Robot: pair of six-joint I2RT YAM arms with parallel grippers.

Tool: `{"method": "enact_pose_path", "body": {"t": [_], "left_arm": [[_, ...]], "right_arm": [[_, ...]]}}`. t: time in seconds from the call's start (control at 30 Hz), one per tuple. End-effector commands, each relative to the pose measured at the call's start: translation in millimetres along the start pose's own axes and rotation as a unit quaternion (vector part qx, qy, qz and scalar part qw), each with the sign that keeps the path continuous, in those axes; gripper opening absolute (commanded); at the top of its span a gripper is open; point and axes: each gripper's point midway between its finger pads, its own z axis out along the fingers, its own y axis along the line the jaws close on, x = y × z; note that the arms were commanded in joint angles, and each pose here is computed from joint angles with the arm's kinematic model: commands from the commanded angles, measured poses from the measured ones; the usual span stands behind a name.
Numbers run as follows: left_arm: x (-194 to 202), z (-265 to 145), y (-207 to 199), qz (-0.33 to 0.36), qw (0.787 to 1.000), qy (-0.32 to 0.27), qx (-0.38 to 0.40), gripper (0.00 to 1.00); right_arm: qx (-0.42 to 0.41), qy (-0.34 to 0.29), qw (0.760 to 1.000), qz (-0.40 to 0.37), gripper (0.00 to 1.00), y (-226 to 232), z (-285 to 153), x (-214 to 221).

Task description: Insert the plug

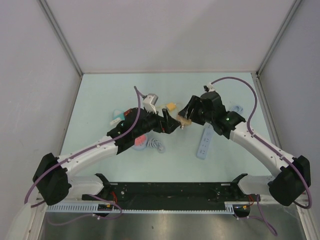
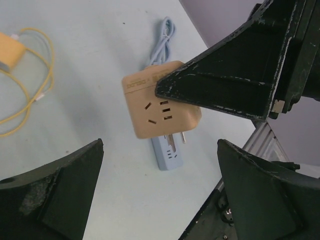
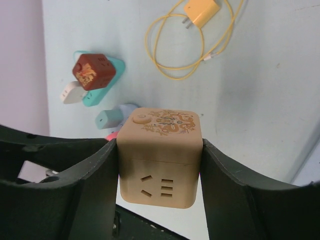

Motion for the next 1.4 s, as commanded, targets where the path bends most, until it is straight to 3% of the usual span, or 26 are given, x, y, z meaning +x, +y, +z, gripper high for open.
{"method": "enact_pose_path", "body": {"t": [0.0, 0.5, 0.7, 0.87, 0.93, 1.03, 1.07, 1.1, 1.17, 1.23, 1.37], "left_arm": [[-20, 11, -42, 0.000, 0.998, -0.027, 0.054, 1.00], [-31, 28, -37, -0.024, 0.997, -0.074, 0.019, 0.95], [-27, 33, -46, -0.023, 0.997, -0.063, 0.040, 0.86], [-25, 33, -55, -0.013, 0.996, -0.060, 0.067, 0.68], [-25, 32, -57, -0.004, 0.995, -0.060, 0.076, 0.57], [-22, 29, -62, 0.013, 0.994, -0.058, 0.095, 0.38], [-21, 27, -63, 0.030, 0.993, -0.058, 0.102, 0.32], [-21, 26, -67, 0.040, 0.991, -0.060, 0.114, 0.24], [-17, 23, -70, 0.072, 0.987, -0.056, 0.132, 0.19], [-15, 19, -71, 0.100, 0.983, -0.059, 0.145, 0.18], [-13, 11, -71, 0.209, 0.962, -0.063, 0.166, 0.19]], "right_arm": [[-0.050, -0.052, 0.997, 0.037, 0.11, 27, -17, -21], [-0.083, -0.069, 0.991, 0.079, 0.13, 31, -38, -12], [-0.087, -0.069, 0.990, 0.083, 0.14, 32, -40, -10], [-0.092, -0.062, 0.990, 0.083, 0.19, 34, -40, -6], [-0.092, -0.061, 0.990, 0.083, 0.26, 33, -41, -6], [-0.092, -0.064, 0.991, 0.075, 0.46, 32, -44, -6], [-0.094, -0.065, 0.991, 0.070, 0.64, 32, -47, -6], [-0.095, -0.064, 0.992, 0.053, 0.73, 31, -47, -5], [-0.106, -0.060, 0.992, 0.040, 0.94, 33, -53, -6], [-0.118, -0.043, 0.992, 0.031, 1.00, 34, -59, -1], [-0.142, -0.027, 0.989, 0.024, 1.00, 31, -73, -4]]}}
